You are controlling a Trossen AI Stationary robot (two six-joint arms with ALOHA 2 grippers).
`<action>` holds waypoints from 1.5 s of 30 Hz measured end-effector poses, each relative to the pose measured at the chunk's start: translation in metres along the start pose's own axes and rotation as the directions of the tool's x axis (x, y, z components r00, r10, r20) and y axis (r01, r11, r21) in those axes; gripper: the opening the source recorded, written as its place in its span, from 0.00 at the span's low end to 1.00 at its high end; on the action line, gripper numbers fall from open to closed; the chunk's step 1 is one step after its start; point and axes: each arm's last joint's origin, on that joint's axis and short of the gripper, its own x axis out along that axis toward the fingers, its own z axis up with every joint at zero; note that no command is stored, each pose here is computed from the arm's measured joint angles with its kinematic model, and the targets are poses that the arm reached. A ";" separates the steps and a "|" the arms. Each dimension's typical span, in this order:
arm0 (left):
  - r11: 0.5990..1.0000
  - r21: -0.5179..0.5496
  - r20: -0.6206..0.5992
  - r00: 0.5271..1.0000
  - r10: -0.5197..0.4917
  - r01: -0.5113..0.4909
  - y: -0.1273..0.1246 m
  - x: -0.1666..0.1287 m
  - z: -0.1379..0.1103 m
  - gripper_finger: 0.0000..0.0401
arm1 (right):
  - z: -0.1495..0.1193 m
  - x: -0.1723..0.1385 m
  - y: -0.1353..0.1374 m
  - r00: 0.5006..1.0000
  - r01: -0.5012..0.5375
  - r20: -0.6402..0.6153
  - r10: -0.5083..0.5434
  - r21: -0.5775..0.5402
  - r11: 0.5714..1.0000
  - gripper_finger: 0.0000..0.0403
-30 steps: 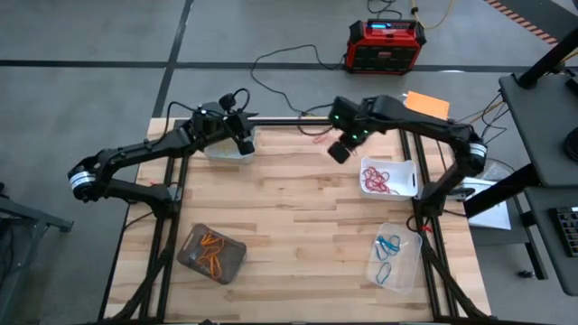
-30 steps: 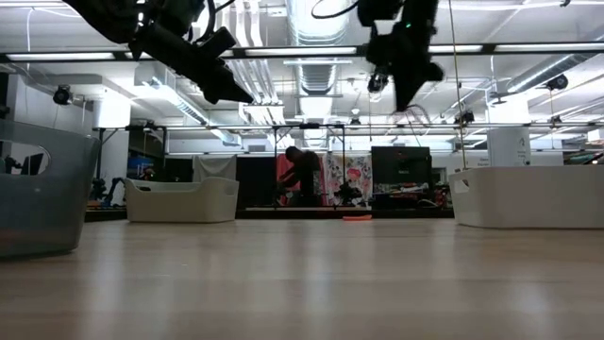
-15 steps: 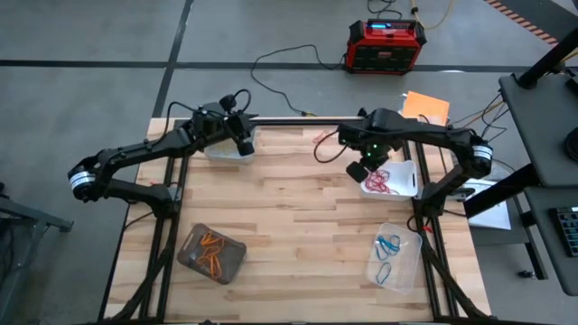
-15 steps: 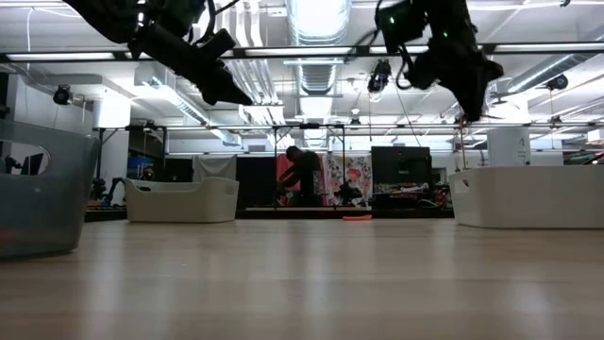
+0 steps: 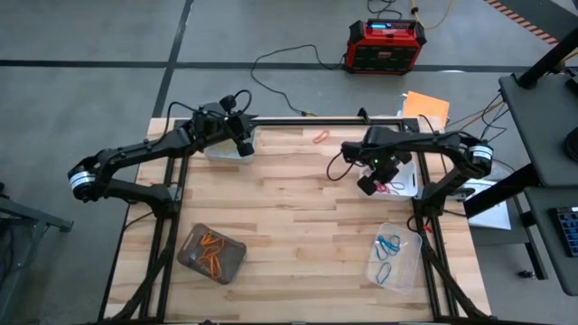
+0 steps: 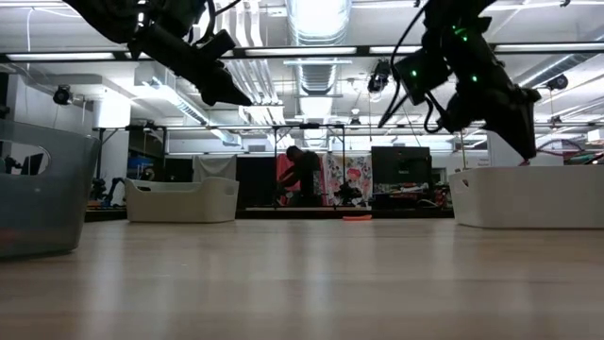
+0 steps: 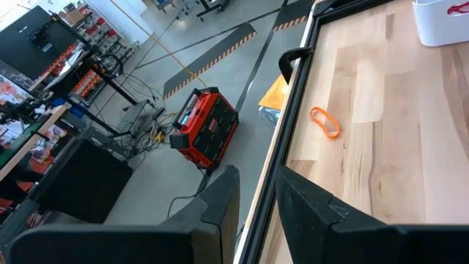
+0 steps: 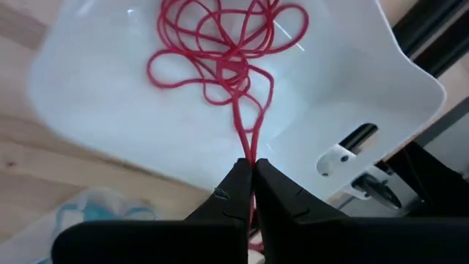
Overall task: Sort rubber bands into baskets
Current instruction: Put the red rubber band into the white bin, then put the orange rubber band into the black bin
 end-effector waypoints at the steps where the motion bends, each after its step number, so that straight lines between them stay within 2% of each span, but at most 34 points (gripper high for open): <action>1: 1.000 0.000 0.000 1.000 0.000 0.000 0.000 0.000 0.000 0.19 | 0.000 0.005 0.000 1.000 0.007 0.001 -0.007 0.001 1.000 0.02; 10: 1.000 -0.005 0.000 1.000 0.000 0.000 0.000 0.000 0.000 0.19 | 0.010 0.035 -0.001 0.998 0.015 0.063 -0.016 0.018 1.000 0.02; 17: 1.000 -0.018 -0.003 1.000 -0.002 0.002 0.000 0.000 0.000 0.19 | 0.019 0.038 0.000 0.989 0.000 0.151 -0.005 0.033 0.999 0.04; 27: 0.999 -0.028 -0.022 1.000 -0.017 0.016 -0.002 0.000 -0.002 0.19 | 0.023 0.027 0.002 0.979 -0.007 0.203 0.000 0.037 0.999 0.28; 30: 0.997 -0.036 0.004 0.998 -0.069 0.069 -0.003 0.000 -0.002 0.19 | 0.028 0.013 0.004 0.964 -0.042 0.263 0.029 0.044 0.998 0.34; 33: 0.984 -0.040 0.072 0.983 -0.170 0.173 -0.006 0.000 0.000 0.19 | 0.035 -0.011 0.007 0.925 -0.081 0.376 0.057 0.049 0.995 0.37; 35: 0.974 -0.034 0.105 0.970 -0.221 0.225 -0.008 -0.001 0.001 0.19 | 0.040 -0.030 0.008 0.882 -0.094 0.468 0.064 0.040 0.995 0.38; 41: 0.968 -0.040 0.096 0.966 -0.242 0.247 -0.009 -0.001 0.000 0.19 | 0.057 -0.082 0.006 0.696 -0.125 0.705 0.136 -0.068 0.990 0.39; 45: 0.965 -0.048 0.078 0.964 -0.254 0.258 -0.010 -0.001 -0.002 0.19 | 0.066 -0.105 0.001 0.625 -0.113 0.766 0.152 -0.104 0.988 0.38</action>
